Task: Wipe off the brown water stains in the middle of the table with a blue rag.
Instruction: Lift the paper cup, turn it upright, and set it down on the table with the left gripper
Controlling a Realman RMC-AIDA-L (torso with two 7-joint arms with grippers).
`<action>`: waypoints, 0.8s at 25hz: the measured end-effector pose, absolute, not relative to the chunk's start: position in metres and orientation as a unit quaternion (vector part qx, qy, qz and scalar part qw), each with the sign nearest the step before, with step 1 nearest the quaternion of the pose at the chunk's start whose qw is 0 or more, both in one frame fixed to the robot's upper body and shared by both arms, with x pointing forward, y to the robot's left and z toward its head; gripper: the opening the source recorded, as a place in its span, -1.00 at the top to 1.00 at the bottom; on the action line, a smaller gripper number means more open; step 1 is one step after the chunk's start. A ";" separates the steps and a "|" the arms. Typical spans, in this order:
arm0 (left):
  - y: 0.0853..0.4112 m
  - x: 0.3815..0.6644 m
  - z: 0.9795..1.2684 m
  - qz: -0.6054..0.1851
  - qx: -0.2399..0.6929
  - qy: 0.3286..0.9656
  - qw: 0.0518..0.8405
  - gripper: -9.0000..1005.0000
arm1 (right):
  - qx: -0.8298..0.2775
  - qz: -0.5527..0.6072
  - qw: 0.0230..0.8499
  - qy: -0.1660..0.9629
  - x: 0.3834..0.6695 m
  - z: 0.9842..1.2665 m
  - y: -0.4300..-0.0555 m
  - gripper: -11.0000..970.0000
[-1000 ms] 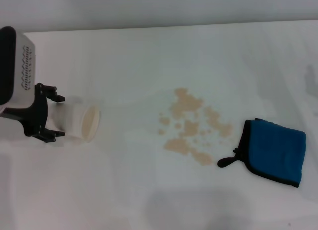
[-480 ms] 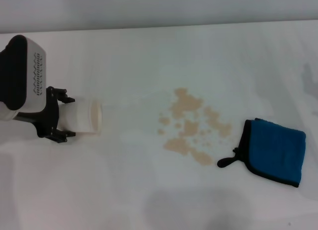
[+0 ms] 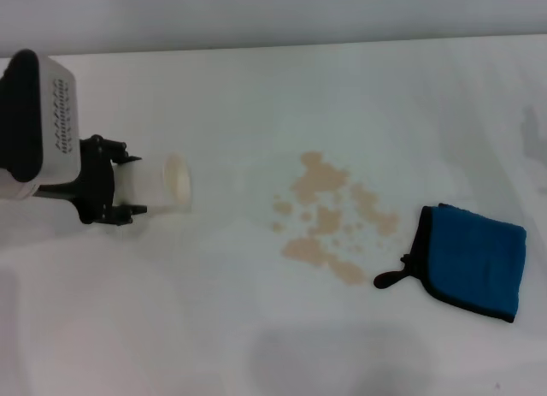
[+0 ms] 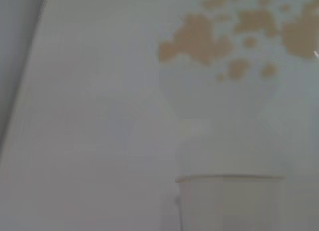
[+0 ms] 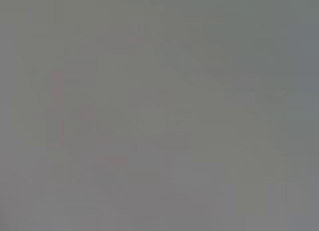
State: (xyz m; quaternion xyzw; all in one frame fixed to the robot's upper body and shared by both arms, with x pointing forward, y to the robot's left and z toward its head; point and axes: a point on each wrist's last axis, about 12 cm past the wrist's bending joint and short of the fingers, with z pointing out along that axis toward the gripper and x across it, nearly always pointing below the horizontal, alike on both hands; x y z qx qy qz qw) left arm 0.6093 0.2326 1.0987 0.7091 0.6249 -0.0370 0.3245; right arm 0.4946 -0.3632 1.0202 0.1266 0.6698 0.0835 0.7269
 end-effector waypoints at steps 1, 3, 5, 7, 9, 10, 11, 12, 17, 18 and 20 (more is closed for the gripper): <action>0.233 0.608 1.101 -0.044 0.698 0.628 0.342 -0.49 | 0.124 0.083 0.728 0.669 0.495 1.021 -0.364 0.00; 0.235 0.607 1.102 -0.048 0.686 0.630 0.361 -0.43 | 0.117 0.082 0.730 0.668 0.497 1.023 -0.365 0.00; 0.237 0.605 1.104 -0.055 0.668 0.631 0.390 -0.36 | 0.110 0.082 0.731 0.668 0.499 1.024 -0.366 0.00; 0.238 0.602 1.104 -0.068 0.639 0.632 0.433 -0.28 | 0.109 0.083 0.729 0.671 0.501 1.025 -0.368 0.00; 0.240 0.597 1.104 -0.086 0.606 0.636 0.470 -0.28 | 0.101 0.086 0.726 0.675 0.504 1.026 -0.370 0.01; 0.241 0.595 1.104 -0.098 0.587 0.637 0.489 -0.28 | 0.096 0.089 0.724 0.677 0.505 1.027 -0.370 0.01; 0.242 0.591 1.102 -0.112 0.566 0.638 0.509 -0.28 | 0.091 0.091 0.724 0.678 0.506 1.028 -0.372 0.00; 0.244 0.587 1.099 -0.125 0.544 0.639 0.529 -0.28 | 0.088 0.093 0.724 0.677 0.507 1.030 -0.373 0.00; 0.251 0.562 1.074 -0.177 0.436 0.650 0.597 -0.27 | 0.056 0.091 0.732 0.673 0.509 1.037 -0.378 0.00; 0.251 0.558 1.070 -0.185 0.418 0.653 0.604 -0.27 | 0.041 0.089 0.733 0.674 0.509 1.039 -0.379 0.00; 0.253 0.549 1.060 -0.198 0.375 0.656 0.624 -0.27 | 0.008 0.083 0.732 0.676 0.510 1.042 -0.381 0.00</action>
